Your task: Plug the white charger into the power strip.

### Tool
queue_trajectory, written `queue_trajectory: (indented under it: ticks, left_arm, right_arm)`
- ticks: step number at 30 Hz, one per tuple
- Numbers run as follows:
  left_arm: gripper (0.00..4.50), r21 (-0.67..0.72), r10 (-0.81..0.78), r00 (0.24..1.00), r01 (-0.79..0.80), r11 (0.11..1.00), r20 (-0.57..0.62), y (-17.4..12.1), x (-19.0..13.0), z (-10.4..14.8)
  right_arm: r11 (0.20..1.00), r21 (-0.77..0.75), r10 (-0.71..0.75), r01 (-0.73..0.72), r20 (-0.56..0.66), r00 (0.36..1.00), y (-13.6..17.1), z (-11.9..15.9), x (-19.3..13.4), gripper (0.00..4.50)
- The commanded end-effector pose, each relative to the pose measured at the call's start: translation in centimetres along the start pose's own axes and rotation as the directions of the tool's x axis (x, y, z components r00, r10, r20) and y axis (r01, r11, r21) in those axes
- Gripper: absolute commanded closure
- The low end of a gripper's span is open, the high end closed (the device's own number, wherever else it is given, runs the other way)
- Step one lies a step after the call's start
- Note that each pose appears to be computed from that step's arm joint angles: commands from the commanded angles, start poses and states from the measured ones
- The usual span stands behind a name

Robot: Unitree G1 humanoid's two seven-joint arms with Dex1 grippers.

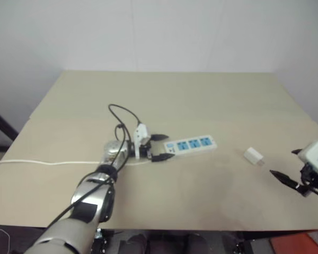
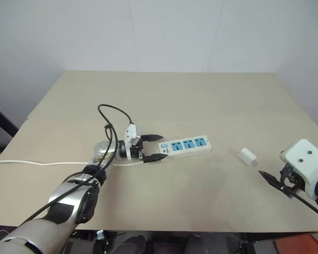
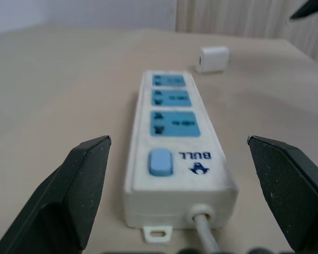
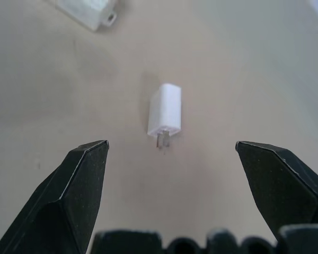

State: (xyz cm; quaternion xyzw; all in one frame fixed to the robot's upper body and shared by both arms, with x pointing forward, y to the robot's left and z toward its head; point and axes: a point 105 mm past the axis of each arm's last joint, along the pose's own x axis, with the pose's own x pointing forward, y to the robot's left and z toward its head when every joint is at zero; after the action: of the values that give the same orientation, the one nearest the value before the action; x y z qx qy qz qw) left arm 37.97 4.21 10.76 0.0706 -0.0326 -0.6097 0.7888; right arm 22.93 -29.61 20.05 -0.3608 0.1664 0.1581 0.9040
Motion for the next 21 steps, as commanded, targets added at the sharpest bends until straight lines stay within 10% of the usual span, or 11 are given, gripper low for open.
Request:
queue_trajectory:
  ticks: [1, 21]
  left_arm:
    - [0.01, -0.012, 0.056, 0.997, -0.056, 0.998, 0.044, 0.7, 0.8, 1.0]
    - [0.01, -0.041, 0.046, 0.997, -0.048, 0.998, -0.061, 0.2, 0.3, -1.2]
  right_arm:
    - [0.998, -0.019, -0.066, 0.066, 0.025, 0.998, -1.0, 1.0, -0.9, 0.0]
    - [0.997, -0.011, -0.069, 0.07, 0.06, 0.996, -0.9, 1.5, -0.4, 0.0]
